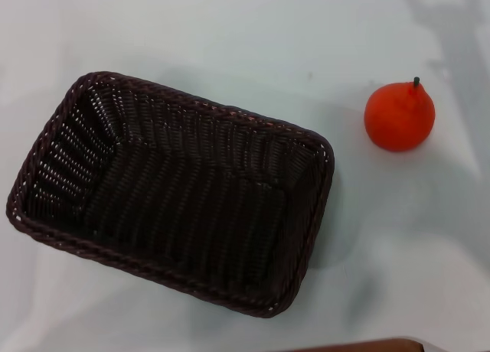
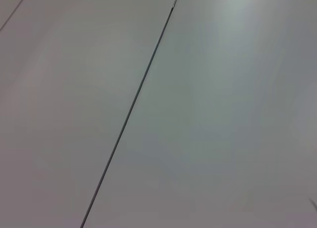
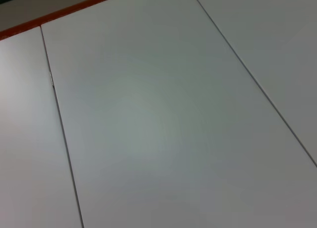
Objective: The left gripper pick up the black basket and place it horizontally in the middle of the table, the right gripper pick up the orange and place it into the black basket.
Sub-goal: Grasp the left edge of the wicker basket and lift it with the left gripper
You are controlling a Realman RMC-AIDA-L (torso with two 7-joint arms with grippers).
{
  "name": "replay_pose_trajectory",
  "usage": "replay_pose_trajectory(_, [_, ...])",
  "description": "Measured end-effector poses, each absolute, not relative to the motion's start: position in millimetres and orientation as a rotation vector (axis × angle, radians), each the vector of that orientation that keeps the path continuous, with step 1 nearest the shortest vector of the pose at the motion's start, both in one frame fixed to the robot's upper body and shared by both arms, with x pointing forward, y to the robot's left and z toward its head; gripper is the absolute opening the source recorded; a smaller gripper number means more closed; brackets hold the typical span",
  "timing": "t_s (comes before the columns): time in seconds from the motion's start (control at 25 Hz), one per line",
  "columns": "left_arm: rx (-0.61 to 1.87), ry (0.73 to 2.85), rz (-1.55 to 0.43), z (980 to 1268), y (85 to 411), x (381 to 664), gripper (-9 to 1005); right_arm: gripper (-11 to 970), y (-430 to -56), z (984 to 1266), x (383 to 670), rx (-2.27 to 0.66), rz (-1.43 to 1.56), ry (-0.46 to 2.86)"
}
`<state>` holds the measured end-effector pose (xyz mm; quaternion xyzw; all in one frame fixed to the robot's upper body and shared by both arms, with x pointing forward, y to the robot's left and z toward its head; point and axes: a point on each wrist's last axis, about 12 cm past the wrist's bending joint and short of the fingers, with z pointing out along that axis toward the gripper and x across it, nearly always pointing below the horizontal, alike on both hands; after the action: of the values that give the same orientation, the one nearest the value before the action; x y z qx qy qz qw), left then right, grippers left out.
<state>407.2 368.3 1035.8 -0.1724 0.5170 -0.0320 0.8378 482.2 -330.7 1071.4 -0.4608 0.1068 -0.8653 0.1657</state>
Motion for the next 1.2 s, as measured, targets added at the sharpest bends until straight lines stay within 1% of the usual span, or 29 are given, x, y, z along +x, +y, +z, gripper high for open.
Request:
replay_pose_trajectory(0.08, [-0.367,1.092,-0.075,1036,368,408,826,946,-331,1072,481,-1.304,-2.469,0.311])
replay_pose_trajectory(0.28, [-0.383,1.078,-0.123,1038,368,411,872,944,-332,1072,483,-1.304,-2.468,0.318])
replay_pose_trajectory(0.4, [-0.389,1.073,-0.142,1038,368,412,870,945,-333,1073,483,-1.293,-2.463,0.328])
replay_pose_trajectory(0.48, [-0.373,1.073,-0.2,1041,370,413,868,945,-334,1072,483,-1.296,-2.454,0.34])
replay_pose_trajectory(0.6, [-0.286,1.117,-0.324,1051,379,416,866,945,-337,1073,486,-1.308,-2.449,0.341])
replay_pose_trajectory(0.72, [-0.157,1.202,-0.498,1073,398,422,864,945,-338,1074,487,-1.309,-2.455,0.337])
replay_pose_trajectory(0.8, [-0.054,1.285,-0.614,1095,410,427,862,945,-340,1074,488,-1.314,-2.457,0.339])
replay_pose_trajectory(0.96, [0.125,1.505,-0.747,1140,426,439,861,944,-344,1075,490,-1.327,-2.457,0.337])
replay_pose_trajectory(1.0, [0.17,1.578,-0.76,1151,426,443,861,944,-345,1076,491,-1.327,-2.458,0.334])
replay_pose_trajectory(1.12, [0.296,1.8,-0.716,1178,422,452,861,944,-347,1078,492,-1.321,-2.461,0.328])
replay_pose_trajectory(1.16, [0.296,1.8,-0.716,1178,422,452,861,944,-348,1078,492,-1.319,-2.46,0.328])
replay_pose_trajectory(1.2, [0.364,1.92,-0.661,1193,415,458,861,944,-348,1079,493,-1.316,-2.458,0.327])
